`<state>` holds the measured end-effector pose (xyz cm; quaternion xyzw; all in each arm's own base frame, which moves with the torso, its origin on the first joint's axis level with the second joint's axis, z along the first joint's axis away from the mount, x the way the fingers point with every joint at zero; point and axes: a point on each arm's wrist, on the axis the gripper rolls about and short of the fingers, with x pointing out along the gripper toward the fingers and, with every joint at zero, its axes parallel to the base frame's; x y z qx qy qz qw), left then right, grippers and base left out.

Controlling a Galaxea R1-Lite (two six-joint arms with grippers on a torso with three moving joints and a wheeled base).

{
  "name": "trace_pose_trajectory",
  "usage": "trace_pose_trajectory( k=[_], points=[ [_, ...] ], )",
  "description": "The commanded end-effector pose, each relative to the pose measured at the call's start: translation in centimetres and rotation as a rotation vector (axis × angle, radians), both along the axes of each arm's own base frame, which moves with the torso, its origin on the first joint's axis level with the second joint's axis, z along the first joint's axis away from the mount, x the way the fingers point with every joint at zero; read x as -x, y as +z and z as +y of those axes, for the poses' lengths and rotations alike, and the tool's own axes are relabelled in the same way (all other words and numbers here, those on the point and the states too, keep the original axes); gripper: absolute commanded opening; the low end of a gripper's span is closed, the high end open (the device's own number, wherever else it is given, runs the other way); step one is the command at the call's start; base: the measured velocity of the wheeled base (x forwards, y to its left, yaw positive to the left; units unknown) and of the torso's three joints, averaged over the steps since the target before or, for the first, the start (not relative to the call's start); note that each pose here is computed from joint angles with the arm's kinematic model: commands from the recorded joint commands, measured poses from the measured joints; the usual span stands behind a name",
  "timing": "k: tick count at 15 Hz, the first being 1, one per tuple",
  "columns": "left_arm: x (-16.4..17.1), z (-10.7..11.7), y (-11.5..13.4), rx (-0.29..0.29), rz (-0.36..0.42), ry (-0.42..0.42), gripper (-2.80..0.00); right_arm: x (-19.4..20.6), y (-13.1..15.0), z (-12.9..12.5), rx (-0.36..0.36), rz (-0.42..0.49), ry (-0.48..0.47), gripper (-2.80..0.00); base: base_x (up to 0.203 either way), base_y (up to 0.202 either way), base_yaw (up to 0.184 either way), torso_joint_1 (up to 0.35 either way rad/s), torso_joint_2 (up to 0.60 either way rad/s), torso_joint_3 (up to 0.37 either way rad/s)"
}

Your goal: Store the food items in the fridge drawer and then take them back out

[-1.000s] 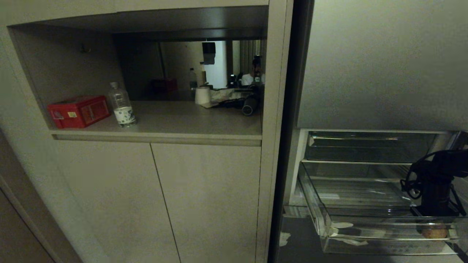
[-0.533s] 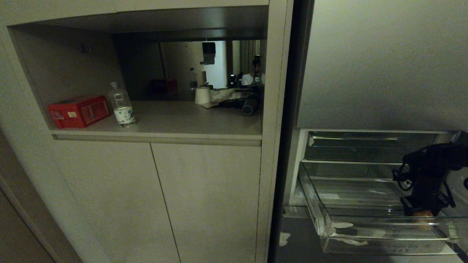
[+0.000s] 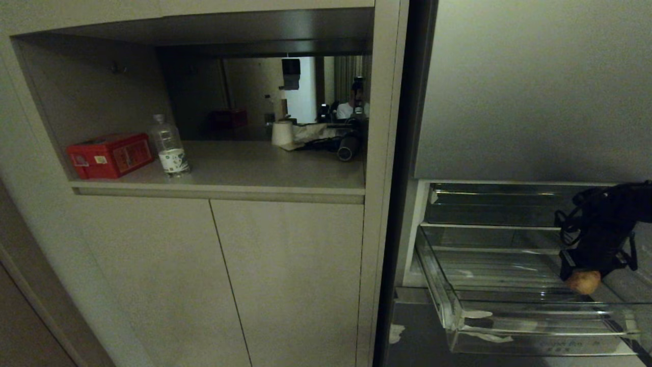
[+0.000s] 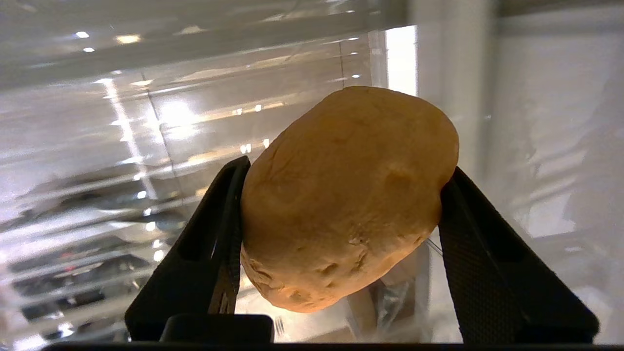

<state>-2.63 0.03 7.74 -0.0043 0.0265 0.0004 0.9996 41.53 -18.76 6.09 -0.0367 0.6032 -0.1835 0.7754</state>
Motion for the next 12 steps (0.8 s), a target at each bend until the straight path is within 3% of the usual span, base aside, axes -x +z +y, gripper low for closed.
trace_pose_trajectory(
  k=[1,7,12],
  points=[
    [0.0,0.0,0.0,0.0,0.001,0.001,-2.8,1.4,3.9,0.0,0.003,-0.076,-0.013,-2.8,0.0,0.0,0.0,0.0,0.0,0.0],
    [0.0,0.0,0.0,0.0,0.001,0.001,-2.8,6.7,9.7,0.0,0.005,-0.145,-0.067,-2.8,0.0,0.0,0.0,0.0,0.0,0.0],
    [0.0,0.0,0.0,0.0,0.002,0.001,-2.8,13.8,16.5,1.7,0.07,-0.27,-0.117,-2.8,0.0,0.0,0.0,0.0,0.0,0.0]
  ],
)
